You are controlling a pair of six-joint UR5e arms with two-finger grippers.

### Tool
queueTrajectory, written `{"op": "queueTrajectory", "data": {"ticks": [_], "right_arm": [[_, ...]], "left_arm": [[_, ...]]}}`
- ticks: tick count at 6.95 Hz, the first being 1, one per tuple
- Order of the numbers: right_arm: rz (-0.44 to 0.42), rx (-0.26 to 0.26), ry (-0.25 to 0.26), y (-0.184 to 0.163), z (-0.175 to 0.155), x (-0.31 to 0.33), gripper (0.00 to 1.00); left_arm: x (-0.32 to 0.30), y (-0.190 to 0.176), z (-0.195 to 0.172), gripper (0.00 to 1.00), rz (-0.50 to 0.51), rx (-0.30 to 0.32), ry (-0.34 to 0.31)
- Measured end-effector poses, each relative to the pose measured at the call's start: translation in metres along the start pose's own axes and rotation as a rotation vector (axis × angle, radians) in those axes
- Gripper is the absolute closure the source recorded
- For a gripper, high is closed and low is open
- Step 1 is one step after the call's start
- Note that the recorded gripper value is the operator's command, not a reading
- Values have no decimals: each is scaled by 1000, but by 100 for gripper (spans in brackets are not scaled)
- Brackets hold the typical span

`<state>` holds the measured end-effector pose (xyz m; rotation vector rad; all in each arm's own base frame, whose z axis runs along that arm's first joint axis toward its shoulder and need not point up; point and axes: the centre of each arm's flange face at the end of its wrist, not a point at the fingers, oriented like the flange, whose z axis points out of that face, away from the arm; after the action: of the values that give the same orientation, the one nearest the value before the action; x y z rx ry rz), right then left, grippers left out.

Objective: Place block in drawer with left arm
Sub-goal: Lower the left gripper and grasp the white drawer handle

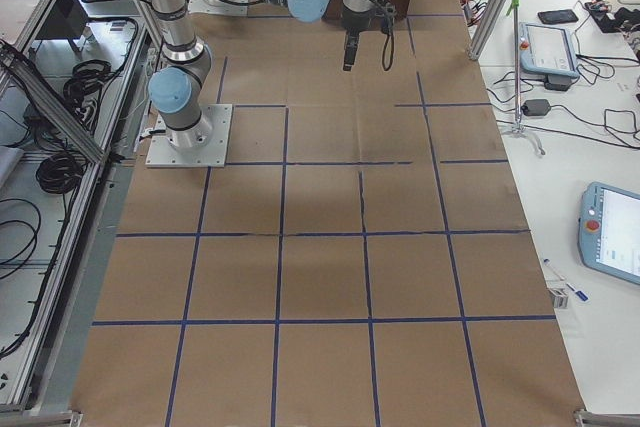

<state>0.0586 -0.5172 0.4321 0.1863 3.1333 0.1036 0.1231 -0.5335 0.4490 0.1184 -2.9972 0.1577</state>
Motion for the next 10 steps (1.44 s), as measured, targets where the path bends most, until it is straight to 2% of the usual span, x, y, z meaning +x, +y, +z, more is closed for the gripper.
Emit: {"op": "queueTrajectory", "data": {"ticks": [4,7,10], "right_arm": [[1,1,0,0,0,0,0],[0,0,0,0,0,0,0],[0,0,0,0,0,0,0]], "left_arm": [[-101,-17,30,0,48,12,121],[-115,-13,59,1,50,-1,203],[-116,-18,89,1,56,-37,246]]}}
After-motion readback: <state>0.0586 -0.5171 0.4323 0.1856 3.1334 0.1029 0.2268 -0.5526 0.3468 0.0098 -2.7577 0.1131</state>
